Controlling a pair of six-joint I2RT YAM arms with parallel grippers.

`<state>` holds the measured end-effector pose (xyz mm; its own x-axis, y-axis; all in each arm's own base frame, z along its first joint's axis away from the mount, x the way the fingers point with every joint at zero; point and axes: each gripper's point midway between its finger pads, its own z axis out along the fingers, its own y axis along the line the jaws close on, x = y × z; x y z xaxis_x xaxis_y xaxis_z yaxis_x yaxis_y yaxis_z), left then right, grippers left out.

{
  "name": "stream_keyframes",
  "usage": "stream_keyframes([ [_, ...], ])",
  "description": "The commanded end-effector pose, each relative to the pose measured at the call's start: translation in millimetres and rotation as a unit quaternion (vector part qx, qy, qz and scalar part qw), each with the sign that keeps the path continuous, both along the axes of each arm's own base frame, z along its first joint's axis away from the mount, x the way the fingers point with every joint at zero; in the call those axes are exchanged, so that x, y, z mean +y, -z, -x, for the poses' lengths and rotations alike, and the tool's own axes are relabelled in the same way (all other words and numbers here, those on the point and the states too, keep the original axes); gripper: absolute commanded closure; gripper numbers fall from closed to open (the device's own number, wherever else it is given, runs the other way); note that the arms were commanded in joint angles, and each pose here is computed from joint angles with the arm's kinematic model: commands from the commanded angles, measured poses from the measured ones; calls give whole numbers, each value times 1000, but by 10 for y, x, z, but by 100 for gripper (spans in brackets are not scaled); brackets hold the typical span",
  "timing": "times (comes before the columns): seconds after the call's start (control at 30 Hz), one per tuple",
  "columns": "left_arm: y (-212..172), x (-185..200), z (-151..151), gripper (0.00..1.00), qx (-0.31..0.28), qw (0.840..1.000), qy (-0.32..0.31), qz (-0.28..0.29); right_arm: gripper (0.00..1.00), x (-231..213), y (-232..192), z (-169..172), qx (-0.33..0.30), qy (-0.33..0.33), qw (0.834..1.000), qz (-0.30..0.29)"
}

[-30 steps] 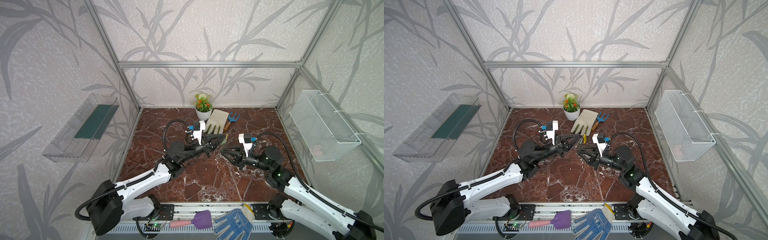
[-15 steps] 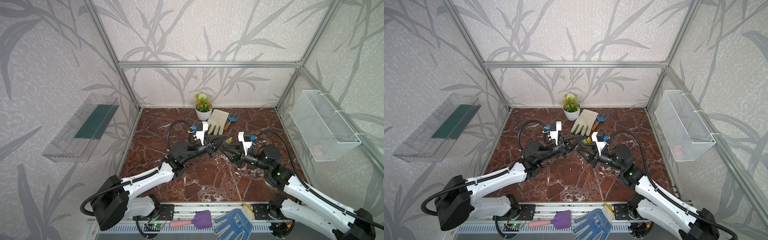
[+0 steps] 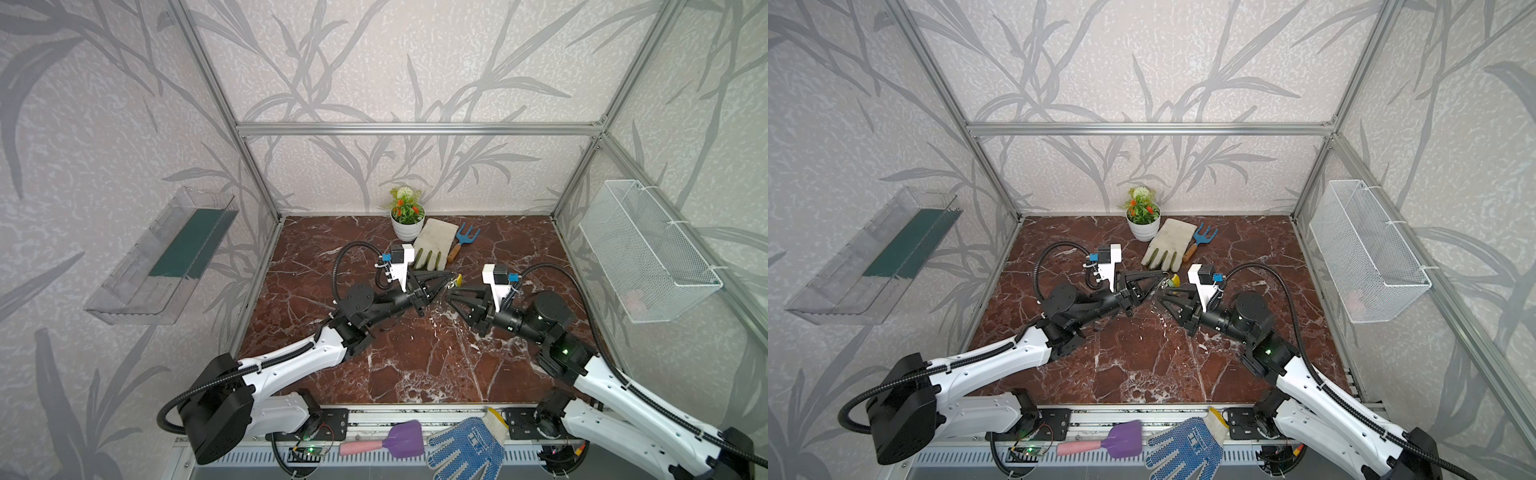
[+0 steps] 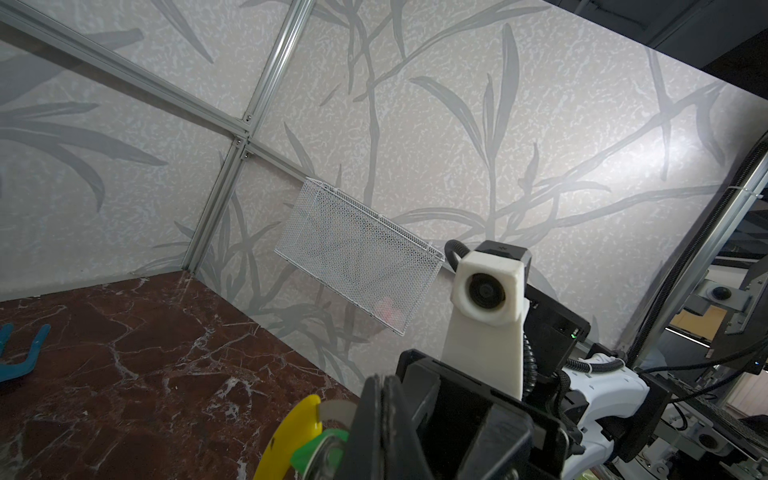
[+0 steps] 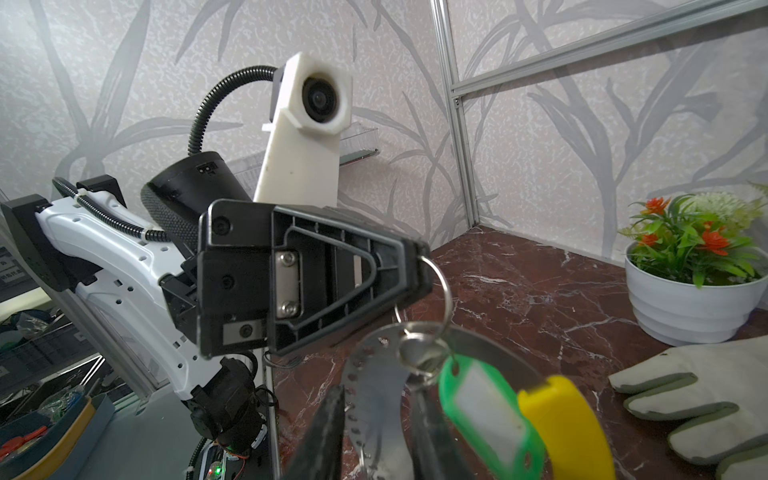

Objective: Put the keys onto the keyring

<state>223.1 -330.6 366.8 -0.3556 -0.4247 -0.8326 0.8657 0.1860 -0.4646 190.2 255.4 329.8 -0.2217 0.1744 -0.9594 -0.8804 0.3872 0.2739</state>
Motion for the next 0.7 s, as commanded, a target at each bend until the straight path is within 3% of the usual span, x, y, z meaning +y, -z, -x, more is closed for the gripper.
stream_keyframes([
  [0.0, -89, 72, 39, 100, -19, 1000, -14, 6, 71, -120, 34, 32, -6, 21, 1000, 7],
  [0.67, -91, 3, 111, 100, -22, 1000, 16, -7, 81, -147, -384, -166, 46, -24, 994, -96],
])
